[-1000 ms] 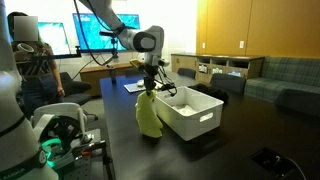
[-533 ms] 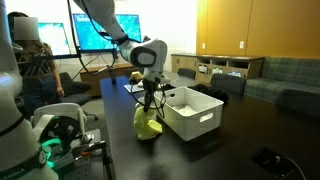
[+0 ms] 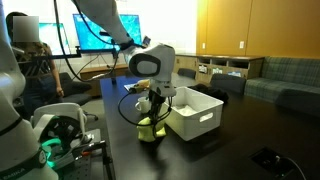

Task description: Pick up the cloths from the table and put them in the box, then pick up the marker and the seal tape put them in the cup

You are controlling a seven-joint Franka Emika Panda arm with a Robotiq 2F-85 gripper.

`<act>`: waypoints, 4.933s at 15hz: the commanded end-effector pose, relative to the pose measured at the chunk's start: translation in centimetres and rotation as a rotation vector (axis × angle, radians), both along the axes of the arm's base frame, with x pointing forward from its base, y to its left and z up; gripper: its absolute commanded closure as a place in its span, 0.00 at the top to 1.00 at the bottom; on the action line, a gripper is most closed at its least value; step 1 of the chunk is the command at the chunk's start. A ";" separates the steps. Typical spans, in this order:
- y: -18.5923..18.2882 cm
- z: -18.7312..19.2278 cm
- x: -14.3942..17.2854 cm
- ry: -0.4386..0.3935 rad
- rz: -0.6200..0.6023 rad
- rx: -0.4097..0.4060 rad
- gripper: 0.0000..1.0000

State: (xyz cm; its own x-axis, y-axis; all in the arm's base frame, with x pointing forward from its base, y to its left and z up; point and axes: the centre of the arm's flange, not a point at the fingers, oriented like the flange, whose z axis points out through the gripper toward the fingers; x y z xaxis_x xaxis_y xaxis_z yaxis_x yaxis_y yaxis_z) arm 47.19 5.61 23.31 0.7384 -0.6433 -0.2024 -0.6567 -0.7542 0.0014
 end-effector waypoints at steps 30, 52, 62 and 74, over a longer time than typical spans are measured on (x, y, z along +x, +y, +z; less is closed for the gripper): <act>26.1 0.7 -2.4 -0.268 0.512 -0.172 1.00; 18.0 -11.5 -0.2 -0.220 1.003 0.055 1.00; 21.0 -12.9 0.4 -0.102 0.964 -0.076 1.00; 20.6 -16.1 1.4 -0.103 0.903 -0.049 0.37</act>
State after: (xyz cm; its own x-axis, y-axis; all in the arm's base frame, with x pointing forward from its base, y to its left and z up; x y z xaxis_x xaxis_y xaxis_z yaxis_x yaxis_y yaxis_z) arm 47.85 26.18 8.16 0.9728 0.2079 -0.1018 0.2113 -0.9771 0.0245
